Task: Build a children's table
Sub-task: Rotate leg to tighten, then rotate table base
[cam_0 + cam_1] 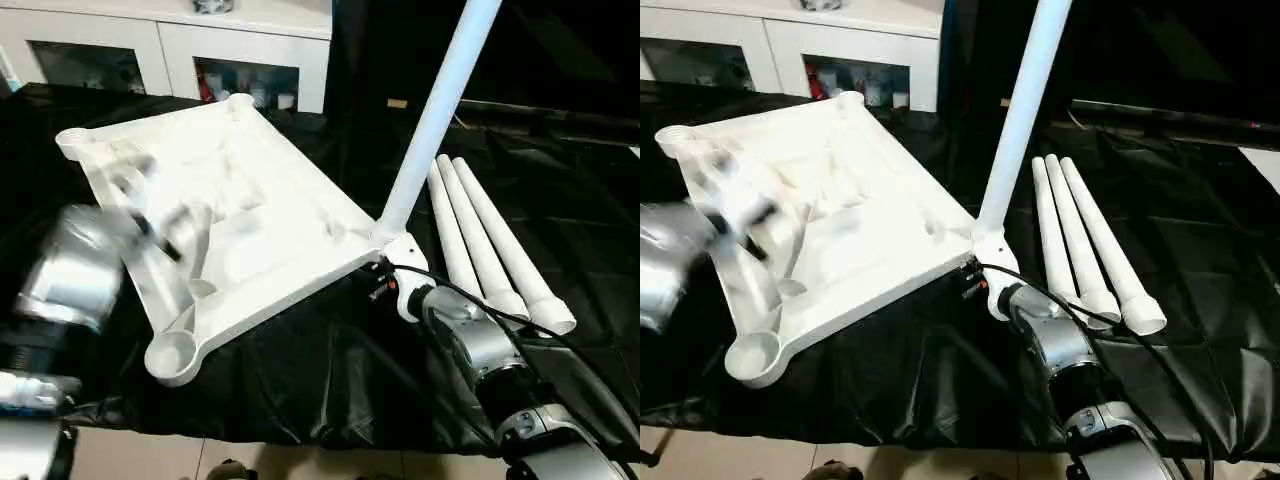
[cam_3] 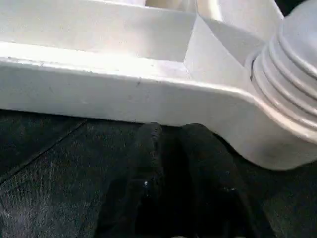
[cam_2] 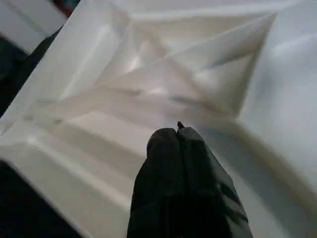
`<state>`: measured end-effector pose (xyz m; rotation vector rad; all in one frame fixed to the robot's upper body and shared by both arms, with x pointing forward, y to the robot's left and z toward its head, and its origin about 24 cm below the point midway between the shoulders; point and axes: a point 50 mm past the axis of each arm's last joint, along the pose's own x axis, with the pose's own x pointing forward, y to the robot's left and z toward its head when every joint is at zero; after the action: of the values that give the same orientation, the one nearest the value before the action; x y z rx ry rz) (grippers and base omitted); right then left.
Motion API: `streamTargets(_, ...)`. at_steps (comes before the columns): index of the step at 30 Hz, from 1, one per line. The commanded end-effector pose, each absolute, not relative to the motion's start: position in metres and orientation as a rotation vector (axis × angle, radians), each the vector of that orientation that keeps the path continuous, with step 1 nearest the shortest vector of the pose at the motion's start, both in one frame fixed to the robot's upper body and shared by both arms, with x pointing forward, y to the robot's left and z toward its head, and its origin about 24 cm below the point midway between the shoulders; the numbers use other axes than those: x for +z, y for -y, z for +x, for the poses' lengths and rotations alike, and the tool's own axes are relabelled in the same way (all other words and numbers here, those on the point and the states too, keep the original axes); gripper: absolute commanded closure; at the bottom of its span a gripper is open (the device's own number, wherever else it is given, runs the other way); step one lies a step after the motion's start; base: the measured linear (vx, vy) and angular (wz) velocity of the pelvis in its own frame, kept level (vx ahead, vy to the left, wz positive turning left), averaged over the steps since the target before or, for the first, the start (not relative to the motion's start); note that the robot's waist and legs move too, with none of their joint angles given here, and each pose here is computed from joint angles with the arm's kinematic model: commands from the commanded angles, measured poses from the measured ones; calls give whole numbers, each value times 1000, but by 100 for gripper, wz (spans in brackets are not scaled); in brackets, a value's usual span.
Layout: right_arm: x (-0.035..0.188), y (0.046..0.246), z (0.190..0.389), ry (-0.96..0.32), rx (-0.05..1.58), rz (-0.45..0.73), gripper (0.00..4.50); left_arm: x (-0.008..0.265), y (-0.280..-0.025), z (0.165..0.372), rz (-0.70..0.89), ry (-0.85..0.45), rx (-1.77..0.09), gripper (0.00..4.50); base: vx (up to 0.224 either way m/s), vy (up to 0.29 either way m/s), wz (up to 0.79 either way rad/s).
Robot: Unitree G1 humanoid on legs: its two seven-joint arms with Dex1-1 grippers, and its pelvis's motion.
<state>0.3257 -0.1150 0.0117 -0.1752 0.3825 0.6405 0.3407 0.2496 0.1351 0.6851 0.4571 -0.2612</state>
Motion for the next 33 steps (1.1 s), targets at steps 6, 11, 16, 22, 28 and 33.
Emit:
streamTargets(6,15,115,331,-355,628,-172,444,107,-275,324,849,-681,-273,450,0,0,0)
streamTargets(11,16,112,331,-342,628,-153,448,95,-270,312,856,-776,-401,450,0,0,0)
streamTargets(16,17,104,334,-334,629,-126,448,84,-245,292,790,-847,-700,450,0,0,0)
streamTargets(22,19,97,338,-323,641,-119,448,85,-212,272,693,-826,-1005,450,0,0,0)
streamTargets(28,21,91,340,-314,663,-120,448,88,-181,258,594,-784,-1219,450,0,0,0)
streamTargets(33,22,91,340,-312,672,-124,448,90,-155,259,566,-698,-1289,450,0,0,0)
